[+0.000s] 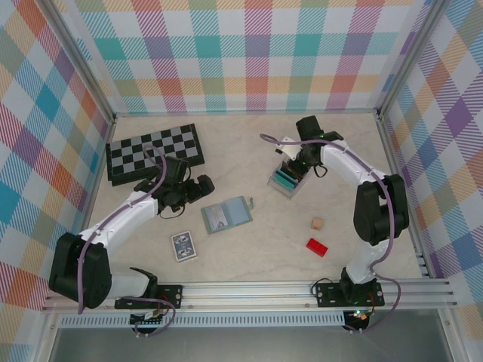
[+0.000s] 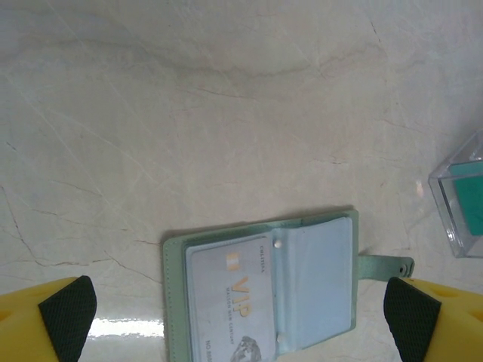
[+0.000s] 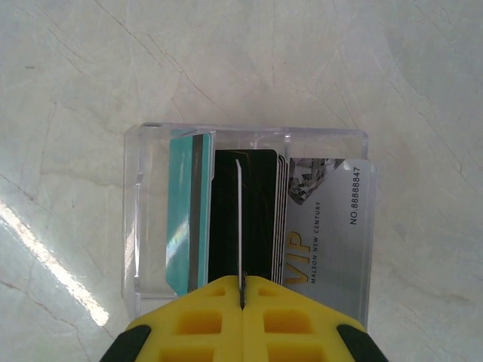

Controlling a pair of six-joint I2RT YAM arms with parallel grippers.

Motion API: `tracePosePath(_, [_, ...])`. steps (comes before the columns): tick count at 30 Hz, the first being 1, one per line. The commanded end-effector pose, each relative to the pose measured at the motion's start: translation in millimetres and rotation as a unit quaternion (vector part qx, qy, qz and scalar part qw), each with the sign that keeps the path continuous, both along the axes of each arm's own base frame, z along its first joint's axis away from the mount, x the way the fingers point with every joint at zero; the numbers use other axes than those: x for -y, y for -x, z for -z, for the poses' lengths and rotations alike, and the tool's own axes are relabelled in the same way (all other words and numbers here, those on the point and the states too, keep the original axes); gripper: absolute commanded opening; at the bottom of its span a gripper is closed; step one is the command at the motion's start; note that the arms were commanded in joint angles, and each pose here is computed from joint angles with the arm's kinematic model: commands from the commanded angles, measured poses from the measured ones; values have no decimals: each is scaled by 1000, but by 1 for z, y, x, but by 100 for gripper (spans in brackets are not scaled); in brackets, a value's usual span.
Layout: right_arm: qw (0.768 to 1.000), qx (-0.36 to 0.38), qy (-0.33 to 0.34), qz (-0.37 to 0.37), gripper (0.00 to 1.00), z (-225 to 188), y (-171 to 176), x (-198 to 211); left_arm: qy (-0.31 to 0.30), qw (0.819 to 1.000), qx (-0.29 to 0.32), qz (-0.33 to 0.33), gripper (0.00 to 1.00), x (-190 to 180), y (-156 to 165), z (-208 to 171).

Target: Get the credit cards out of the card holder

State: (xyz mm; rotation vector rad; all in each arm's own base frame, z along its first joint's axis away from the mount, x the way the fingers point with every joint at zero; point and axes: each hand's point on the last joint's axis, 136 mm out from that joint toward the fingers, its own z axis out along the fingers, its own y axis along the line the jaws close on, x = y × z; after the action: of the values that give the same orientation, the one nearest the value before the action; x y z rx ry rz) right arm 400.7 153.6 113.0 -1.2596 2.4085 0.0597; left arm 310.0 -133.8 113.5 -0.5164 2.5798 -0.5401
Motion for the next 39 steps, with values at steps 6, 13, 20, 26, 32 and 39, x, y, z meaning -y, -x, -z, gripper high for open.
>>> tracePosePath(6, [1000,-11,10,-17,2,4,-4,1,-1,1000,11,-14,100,-3,-15,2])
tracePosePath(13, [1000,-1,0,-8,16,1,-10,-3,4,1000,7,-4,100,3,-20,1])
tracePosePath(20, [998,44,-36,37,29,-34,-21,-5,8,1000,-1,0,100,6,-21,5])
tracePosePath(26, [982,68,-126,124,43,-77,-14,-13,14,1000,-12,8,100,10,-18,7])
tracePosePath(32, [940,40,-239,240,49,-102,20,-17,29,997,-65,18,100,20,-5,11])
tracePosePath(39, [885,-46,-339,316,51,-101,47,-48,36,993,-107,32,100,34,12,21])
